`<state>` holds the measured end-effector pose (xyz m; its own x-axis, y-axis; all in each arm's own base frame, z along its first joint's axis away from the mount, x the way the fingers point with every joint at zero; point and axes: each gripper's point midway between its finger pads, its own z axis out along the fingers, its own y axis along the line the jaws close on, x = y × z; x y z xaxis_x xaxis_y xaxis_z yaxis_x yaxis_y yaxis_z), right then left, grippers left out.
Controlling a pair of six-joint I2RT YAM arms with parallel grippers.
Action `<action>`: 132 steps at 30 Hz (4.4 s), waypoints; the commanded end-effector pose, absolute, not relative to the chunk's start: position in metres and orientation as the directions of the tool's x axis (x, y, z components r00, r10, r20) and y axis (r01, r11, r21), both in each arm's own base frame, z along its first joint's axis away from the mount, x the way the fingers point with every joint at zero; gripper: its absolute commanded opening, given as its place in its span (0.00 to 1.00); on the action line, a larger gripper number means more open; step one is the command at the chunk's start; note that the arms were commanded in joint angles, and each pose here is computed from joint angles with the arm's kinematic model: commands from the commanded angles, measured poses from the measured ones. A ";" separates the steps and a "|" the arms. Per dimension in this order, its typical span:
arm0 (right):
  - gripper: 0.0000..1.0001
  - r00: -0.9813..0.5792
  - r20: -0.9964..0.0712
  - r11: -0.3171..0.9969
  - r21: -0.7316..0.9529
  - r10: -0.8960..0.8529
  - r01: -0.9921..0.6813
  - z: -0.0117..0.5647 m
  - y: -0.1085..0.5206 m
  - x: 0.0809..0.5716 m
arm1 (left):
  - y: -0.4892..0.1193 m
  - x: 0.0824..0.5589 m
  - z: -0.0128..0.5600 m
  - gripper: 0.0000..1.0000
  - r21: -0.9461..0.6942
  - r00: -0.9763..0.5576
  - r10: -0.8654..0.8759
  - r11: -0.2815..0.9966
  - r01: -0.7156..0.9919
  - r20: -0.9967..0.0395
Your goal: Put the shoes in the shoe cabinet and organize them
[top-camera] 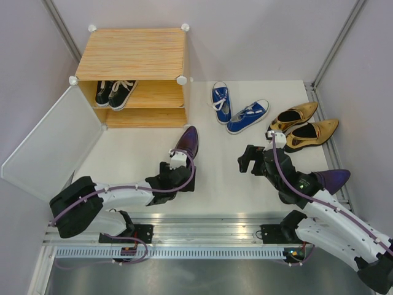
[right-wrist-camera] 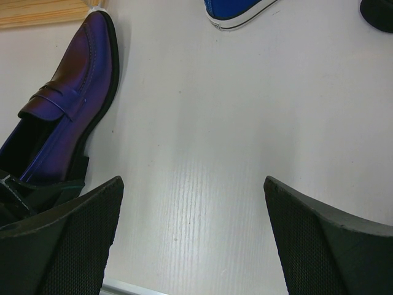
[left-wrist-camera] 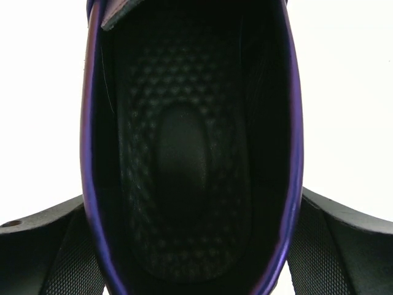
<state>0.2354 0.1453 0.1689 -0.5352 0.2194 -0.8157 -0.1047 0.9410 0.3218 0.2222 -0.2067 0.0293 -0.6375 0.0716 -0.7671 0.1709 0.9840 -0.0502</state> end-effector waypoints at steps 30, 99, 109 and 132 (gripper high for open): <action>0.98 -0.508 -0.826 0.926 0.354 0.242 -0.134 0.178 0.144 0.236 | -0.207 0.210 0.052 0.02 -0.244 -0.650 -0.088 0.957 0.155 -0.755; 0.98 -0.476 -0.840 0.929 0.353 0.261 -0.113 0.182 0.138 0.242 | -0.069 0.390 0.317 0.02 -0.089 -0.212 -0.085 0.996 0.009 -0.974; 0.98 -0.476 -0.837 0.935 0.346 0.268 -0.082 0.178 0.132 0.248 | -0.069 0.434 0.297 0.02 -0.057 -0.220 -0.050 0.998 0.024 -0.974; 0.98 -0.476 -0.832 0.942 0.336 0.284 -0.025 0.173 0.118 0.257 | -0.051 0.496 0.300 0.02 -0.007 -0.192 -0.014 0.999 -0.040 -0.981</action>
<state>0.2506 0.1207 0.1685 -0.5010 0.2789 -0.8193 -0.0313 0.9402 0.3392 0.4662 -0.0563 0.2180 -0.4355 -0.0058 -0.9002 -0.0200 0.9998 0.0032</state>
